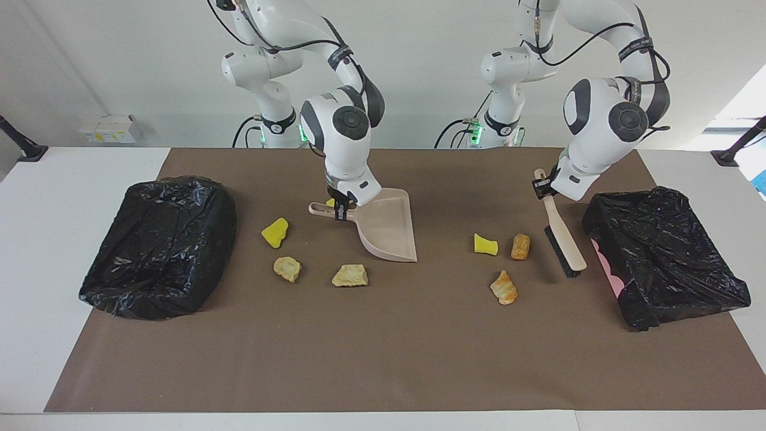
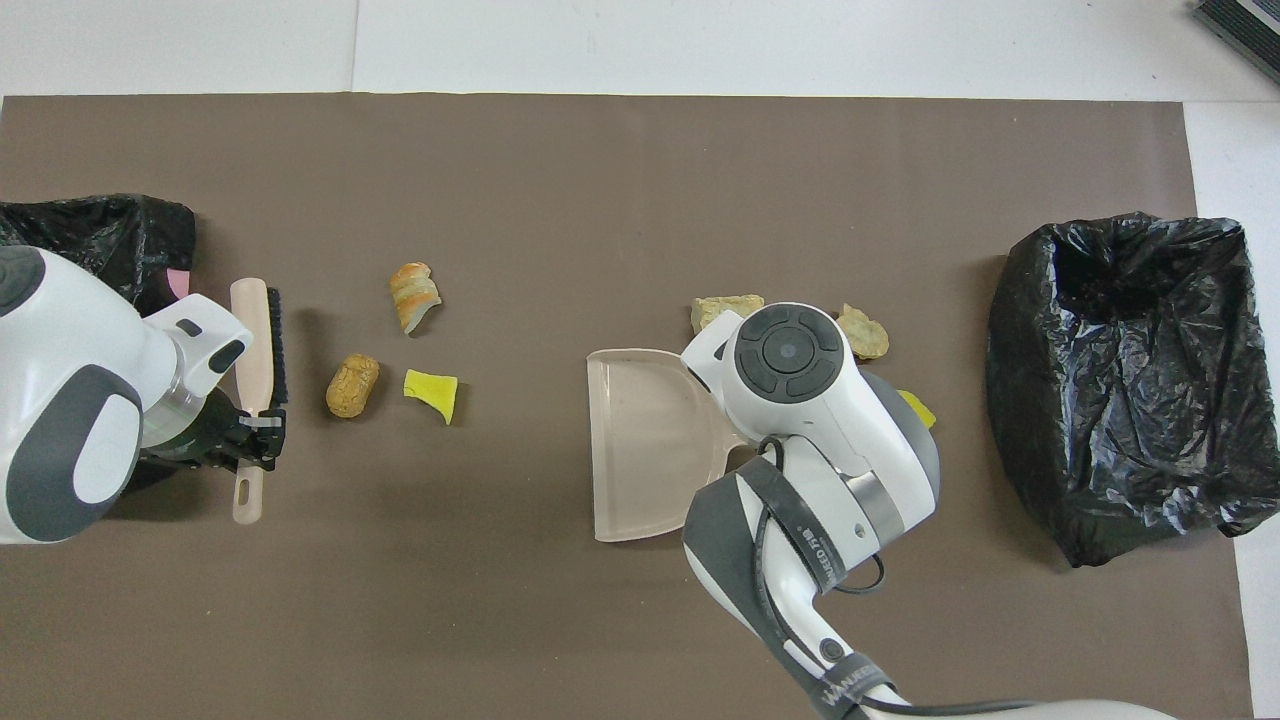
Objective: Sweep and dump trash in bin
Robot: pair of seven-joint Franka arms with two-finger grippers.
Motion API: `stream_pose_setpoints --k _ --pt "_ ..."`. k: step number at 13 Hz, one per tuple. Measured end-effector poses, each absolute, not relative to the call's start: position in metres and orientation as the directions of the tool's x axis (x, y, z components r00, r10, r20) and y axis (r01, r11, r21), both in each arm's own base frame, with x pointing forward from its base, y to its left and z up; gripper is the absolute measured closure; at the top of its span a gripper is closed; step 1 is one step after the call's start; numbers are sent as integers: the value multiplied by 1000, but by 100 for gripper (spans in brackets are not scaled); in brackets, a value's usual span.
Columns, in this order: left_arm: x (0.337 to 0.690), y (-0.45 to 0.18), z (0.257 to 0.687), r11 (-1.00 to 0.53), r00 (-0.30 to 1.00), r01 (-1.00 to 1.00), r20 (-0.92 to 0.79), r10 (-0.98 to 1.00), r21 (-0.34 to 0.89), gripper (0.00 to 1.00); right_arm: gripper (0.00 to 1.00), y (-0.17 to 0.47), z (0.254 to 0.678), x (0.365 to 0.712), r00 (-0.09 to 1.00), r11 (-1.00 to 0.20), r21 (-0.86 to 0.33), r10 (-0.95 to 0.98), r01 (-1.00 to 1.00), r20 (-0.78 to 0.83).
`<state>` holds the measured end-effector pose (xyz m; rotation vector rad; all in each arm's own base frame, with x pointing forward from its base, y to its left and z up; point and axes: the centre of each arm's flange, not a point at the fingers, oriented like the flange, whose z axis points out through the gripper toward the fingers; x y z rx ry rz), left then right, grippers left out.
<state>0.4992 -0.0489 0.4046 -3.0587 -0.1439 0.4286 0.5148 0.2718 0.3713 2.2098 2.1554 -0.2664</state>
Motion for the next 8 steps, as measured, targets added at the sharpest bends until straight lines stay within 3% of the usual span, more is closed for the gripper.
stream_pose_setpoints --k 4,8 --pt "464 -83 358 -997 969 25 -245 43 -73 73 68 274 370 512 46 -60 -86 986 994 -158" --pt "452 -134 345 -996 977 36 -208 52 -77 73 68 288 365 503 87 -102 -80 981 992 -173"
